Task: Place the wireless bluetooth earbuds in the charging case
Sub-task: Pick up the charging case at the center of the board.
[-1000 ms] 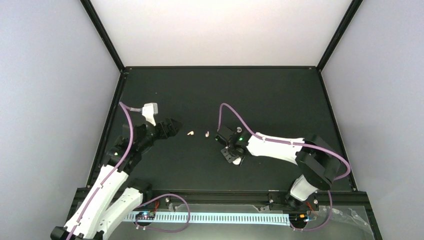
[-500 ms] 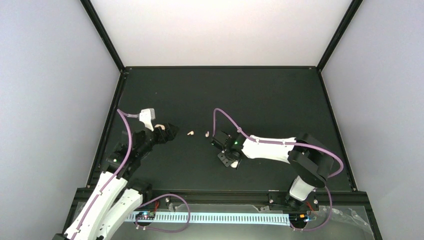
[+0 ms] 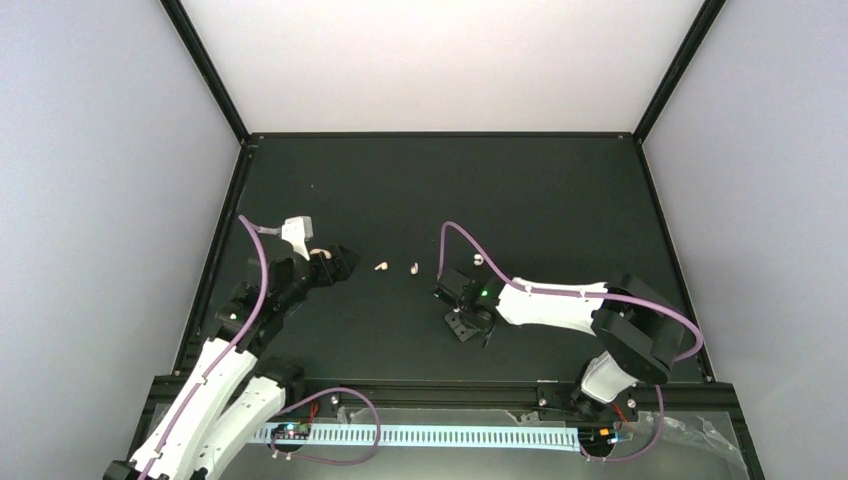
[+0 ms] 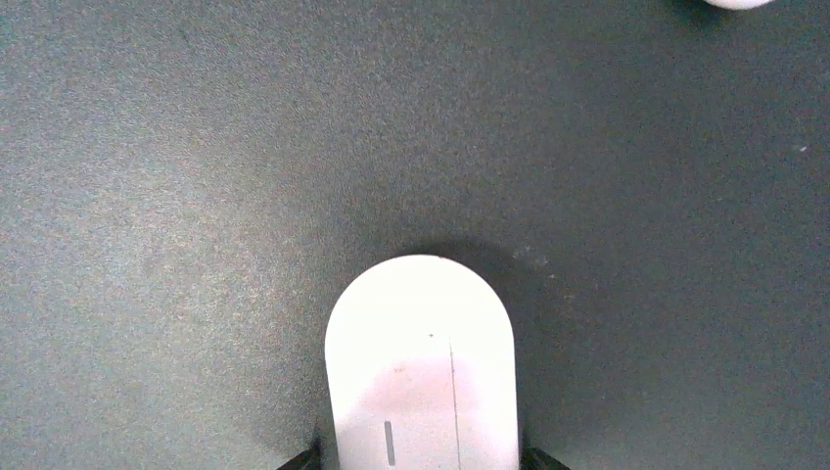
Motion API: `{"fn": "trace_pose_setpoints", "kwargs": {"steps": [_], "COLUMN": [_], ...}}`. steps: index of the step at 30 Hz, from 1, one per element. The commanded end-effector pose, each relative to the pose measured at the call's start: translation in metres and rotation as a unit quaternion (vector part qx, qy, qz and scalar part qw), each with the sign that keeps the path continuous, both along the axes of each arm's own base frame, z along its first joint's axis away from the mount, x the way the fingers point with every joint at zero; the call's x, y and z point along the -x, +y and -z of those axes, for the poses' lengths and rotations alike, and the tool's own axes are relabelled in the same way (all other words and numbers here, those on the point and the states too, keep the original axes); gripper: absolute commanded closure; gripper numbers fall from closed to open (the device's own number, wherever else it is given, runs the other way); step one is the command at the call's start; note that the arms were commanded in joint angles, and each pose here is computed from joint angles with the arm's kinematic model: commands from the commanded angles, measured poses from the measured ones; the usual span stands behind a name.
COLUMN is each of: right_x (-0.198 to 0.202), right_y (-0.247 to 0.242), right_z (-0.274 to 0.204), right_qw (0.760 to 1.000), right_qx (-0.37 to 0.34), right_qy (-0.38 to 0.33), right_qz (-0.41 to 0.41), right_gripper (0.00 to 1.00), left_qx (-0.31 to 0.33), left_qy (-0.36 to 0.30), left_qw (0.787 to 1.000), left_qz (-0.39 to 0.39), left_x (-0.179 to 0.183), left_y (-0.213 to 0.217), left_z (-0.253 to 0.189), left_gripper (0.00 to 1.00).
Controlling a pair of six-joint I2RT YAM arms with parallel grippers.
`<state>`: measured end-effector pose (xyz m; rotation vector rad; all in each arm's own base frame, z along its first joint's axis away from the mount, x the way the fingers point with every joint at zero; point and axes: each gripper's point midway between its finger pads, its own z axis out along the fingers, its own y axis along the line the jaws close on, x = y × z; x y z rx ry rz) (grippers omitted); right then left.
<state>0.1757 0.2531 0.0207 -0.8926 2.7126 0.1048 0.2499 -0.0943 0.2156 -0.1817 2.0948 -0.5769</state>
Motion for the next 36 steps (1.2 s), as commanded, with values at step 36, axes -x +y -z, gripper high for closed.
{"fn": "trace_pose_setpoints", "kwargs": {"steps": [36], "right_x": [-0.011], "right_y": [0.008], "right_z": [-0.024], "right_qw": [0.996], "right_qx": [-0.064], "right_qy": [-0.052], "right_qz": [-0.017], "right_gripper": [0.73], "left_qx": [0.05], "left_qy": [0.013], "left_qw": [0.989], "left_qz": [0.142], "left_x": [0.006], "left_y": [-0.052], "left_z": [0.002], "left_gripper": [0.01]}}
